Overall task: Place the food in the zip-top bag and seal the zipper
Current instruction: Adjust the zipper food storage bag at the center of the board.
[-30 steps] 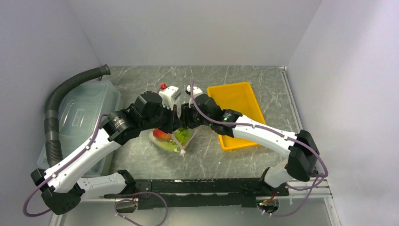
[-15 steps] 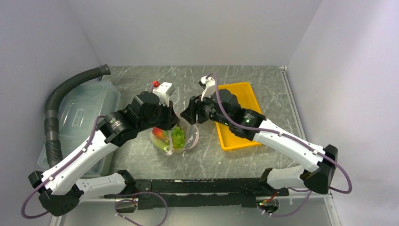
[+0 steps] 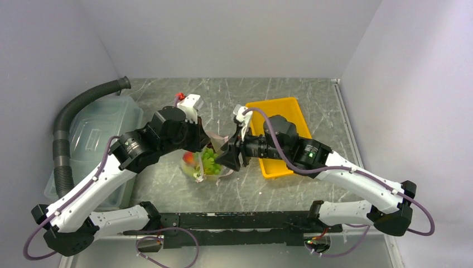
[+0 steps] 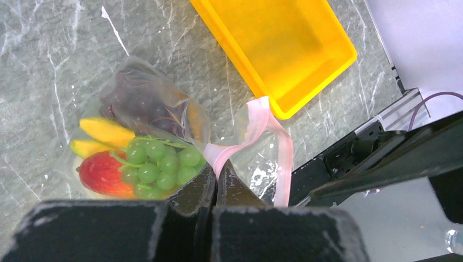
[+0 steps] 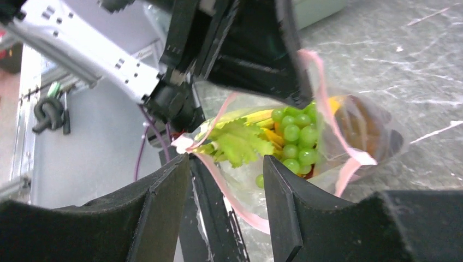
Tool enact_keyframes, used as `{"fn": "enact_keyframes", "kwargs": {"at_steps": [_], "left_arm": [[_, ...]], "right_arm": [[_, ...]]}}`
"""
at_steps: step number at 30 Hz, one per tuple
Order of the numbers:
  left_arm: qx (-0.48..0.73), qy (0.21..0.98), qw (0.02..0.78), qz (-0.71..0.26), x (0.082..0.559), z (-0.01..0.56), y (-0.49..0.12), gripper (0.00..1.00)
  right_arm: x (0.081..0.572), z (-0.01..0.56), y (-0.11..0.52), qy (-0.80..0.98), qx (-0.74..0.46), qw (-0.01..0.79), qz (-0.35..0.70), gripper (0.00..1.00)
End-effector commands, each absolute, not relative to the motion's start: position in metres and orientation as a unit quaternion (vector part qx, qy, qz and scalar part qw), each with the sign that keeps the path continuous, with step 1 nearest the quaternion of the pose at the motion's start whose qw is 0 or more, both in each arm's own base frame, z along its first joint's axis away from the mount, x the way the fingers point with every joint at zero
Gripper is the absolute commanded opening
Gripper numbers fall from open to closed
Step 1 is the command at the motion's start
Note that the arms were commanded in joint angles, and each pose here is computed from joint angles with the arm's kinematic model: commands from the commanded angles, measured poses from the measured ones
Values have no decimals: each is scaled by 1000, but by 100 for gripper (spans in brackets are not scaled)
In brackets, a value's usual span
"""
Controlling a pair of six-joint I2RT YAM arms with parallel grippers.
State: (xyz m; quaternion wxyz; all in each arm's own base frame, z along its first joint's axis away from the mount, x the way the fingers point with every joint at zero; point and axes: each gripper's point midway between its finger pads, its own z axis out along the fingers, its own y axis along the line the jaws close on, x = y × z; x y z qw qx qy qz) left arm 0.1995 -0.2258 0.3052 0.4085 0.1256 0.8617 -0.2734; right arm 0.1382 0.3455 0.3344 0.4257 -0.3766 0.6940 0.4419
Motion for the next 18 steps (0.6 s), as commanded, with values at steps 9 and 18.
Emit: {"fn": "enact_keyframes", "kwargs": {"at_steps": [9, 18], "left_arm": [[116, 816, 461, -329, 200, 369, -232, 0], [122, 816, 458, -332, 198, 372, -234, 0]], "right_arm": [[103, 287, 365, 661, -500, 384, 408, 56], [91, 275, 370, 663, -529, 374, 376, 48]]}}
